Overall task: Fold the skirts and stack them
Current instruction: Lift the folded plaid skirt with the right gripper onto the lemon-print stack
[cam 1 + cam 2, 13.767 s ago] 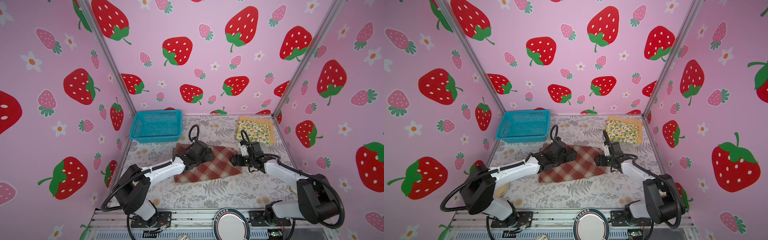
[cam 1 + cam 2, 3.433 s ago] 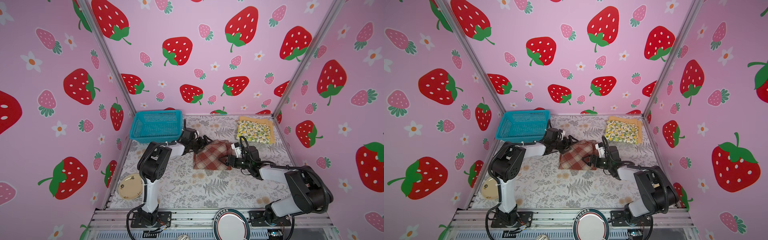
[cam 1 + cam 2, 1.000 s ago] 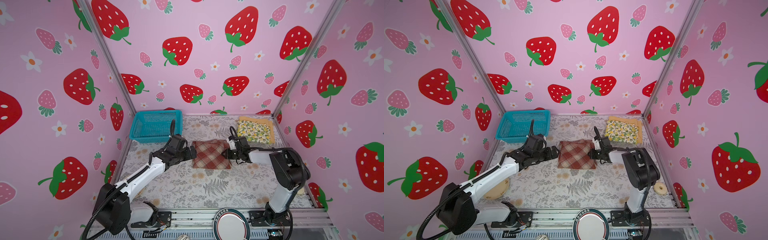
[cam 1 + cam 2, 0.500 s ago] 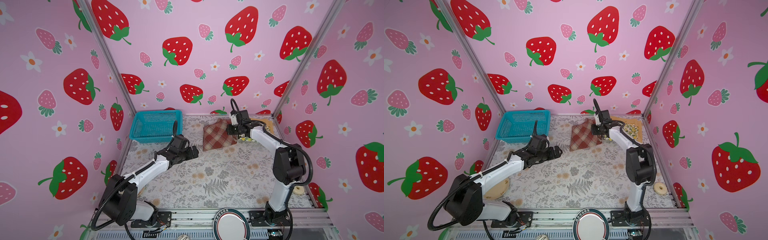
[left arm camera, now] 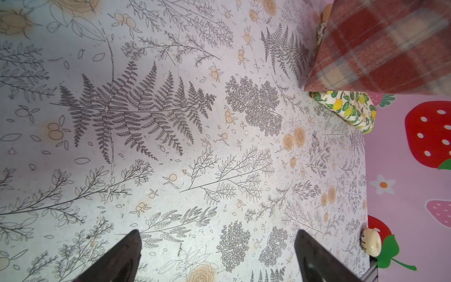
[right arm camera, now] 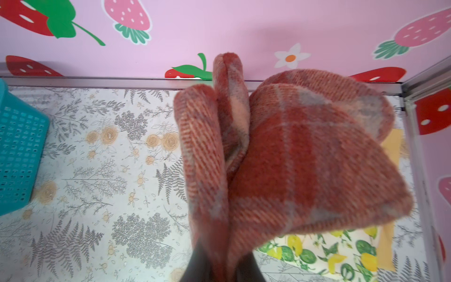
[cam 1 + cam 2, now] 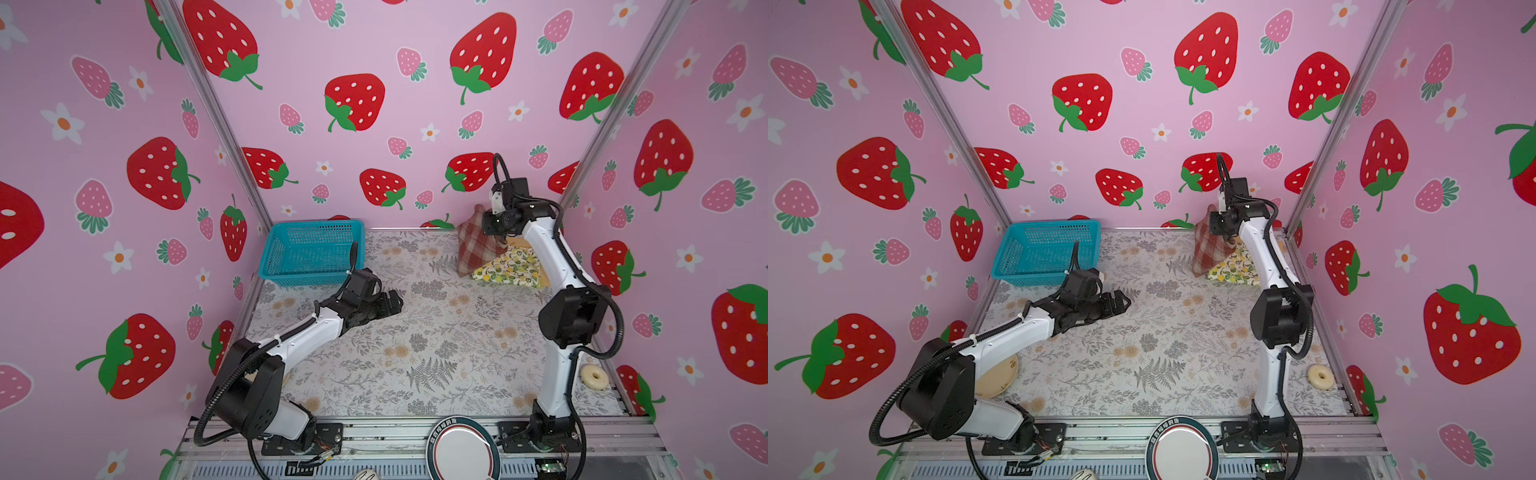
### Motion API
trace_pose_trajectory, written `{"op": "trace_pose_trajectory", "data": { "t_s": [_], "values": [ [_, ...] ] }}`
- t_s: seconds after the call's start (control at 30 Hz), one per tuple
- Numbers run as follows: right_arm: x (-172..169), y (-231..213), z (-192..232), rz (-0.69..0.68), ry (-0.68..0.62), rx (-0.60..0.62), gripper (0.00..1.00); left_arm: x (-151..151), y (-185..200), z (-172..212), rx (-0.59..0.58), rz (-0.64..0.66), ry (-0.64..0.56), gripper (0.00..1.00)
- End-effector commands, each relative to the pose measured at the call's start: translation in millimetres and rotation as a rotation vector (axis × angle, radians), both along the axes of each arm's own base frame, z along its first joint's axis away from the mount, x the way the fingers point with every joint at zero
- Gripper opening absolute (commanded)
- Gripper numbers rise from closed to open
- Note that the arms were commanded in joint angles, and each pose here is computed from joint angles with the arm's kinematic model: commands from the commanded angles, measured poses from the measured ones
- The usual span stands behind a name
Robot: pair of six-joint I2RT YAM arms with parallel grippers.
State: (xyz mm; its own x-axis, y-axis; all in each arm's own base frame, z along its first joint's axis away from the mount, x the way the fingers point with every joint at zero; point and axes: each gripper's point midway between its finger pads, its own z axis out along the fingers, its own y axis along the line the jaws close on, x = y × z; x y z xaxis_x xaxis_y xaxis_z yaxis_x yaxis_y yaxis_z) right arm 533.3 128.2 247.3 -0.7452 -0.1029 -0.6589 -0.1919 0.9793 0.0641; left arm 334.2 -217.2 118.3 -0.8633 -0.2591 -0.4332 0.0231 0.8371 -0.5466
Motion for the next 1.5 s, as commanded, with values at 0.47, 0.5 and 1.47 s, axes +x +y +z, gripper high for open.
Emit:
{"op": "trace_pose_trajectory", "data": {
  "t_s": [0.47,0.5,1.47],
  "values": [
    [-17,-129,-107,-0.245,0.171,-0.062,0.03,2,1,-1,0.000,0.009,-0.002,0.99],
    [-17,-133,-113,-0.261,0.174,-0.071,0.03,2,2,-2,-0.001,0.010,0.000,0.99],
    [-49,-109,-51,-0.268,-0.127,0.055,1.00,-9,69,30,0.403,0.066,-0.154,0.99]
  ]
}}
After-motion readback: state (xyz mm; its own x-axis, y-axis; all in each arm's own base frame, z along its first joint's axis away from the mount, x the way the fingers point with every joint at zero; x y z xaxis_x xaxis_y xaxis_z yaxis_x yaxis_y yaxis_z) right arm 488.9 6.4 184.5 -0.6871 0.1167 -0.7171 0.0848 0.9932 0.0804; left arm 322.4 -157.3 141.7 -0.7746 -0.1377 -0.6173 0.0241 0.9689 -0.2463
